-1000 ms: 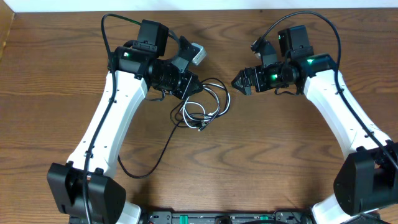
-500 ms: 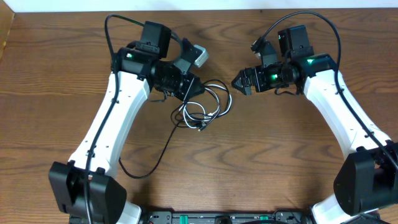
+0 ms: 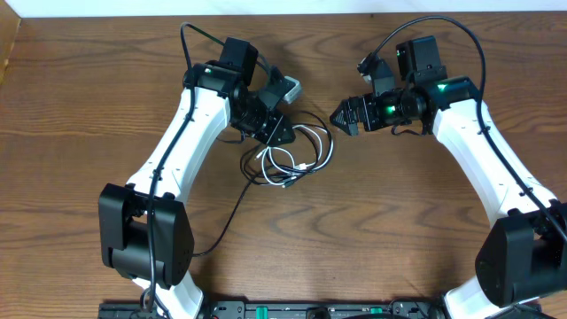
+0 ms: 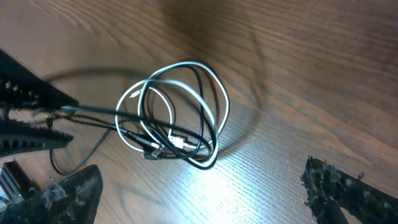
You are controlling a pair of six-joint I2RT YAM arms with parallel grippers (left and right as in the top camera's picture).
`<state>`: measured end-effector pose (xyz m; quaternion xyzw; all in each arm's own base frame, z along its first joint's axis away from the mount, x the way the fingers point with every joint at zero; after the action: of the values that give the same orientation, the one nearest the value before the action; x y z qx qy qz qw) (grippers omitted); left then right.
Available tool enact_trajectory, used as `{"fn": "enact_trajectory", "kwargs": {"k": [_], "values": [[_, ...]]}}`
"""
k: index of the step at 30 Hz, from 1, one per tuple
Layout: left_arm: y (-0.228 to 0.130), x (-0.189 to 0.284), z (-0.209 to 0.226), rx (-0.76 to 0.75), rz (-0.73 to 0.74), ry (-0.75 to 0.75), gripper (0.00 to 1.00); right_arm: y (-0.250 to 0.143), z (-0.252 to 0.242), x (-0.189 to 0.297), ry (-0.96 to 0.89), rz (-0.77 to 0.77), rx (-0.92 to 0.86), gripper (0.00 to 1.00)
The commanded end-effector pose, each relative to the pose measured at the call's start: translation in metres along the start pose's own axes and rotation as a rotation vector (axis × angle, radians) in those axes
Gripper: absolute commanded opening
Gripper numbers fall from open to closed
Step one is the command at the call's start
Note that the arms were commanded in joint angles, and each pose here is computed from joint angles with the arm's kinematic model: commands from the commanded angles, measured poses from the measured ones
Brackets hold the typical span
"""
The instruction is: Untangle cables
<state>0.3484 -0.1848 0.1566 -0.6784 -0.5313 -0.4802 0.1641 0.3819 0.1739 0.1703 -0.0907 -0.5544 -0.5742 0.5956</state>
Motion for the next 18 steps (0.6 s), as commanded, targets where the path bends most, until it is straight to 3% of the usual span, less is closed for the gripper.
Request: {"fn": "enact_trajectory", "kwargs": {"k": [1, 8, 14, 18], "values": [[0.001, 0.001, 0.001, -0.024, -0.008, 0.007, 0.54, -0.001, 0.001, -0.003, 0.003, 0.009, 0.010, 0.99], [0.010, 0.031, -0.018, -0.046, -0.064, 0.008, 0.64, -0.001, 0.001, -0.003, 0.003, 0.009, 0.010, 0.99], [0.013, 0.079, -0.049, -0.097, -0.196, 0.025, 0.69, -0.001, 0.001, -0.003, 0.003, 0.009, 0.010, 0.99], [0.009, 0.111, -0.070, -0.134, -0.282, 0.035, 0.86, -0.001, 0.001, -0.003, 0.003, 0.009, 0.010, 0.99]]}}
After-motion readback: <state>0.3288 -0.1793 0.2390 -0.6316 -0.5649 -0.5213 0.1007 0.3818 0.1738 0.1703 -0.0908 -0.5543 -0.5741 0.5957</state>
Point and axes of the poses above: each gripper's point midway between its finger pads, its own x axis back along the fingers, its own z axis along the line the jaws close on, y = z × x, the point moved 2 cm from there along x, back along the fingers, and after that the axes turned 10 degrees about x, right-handed, at the moved point
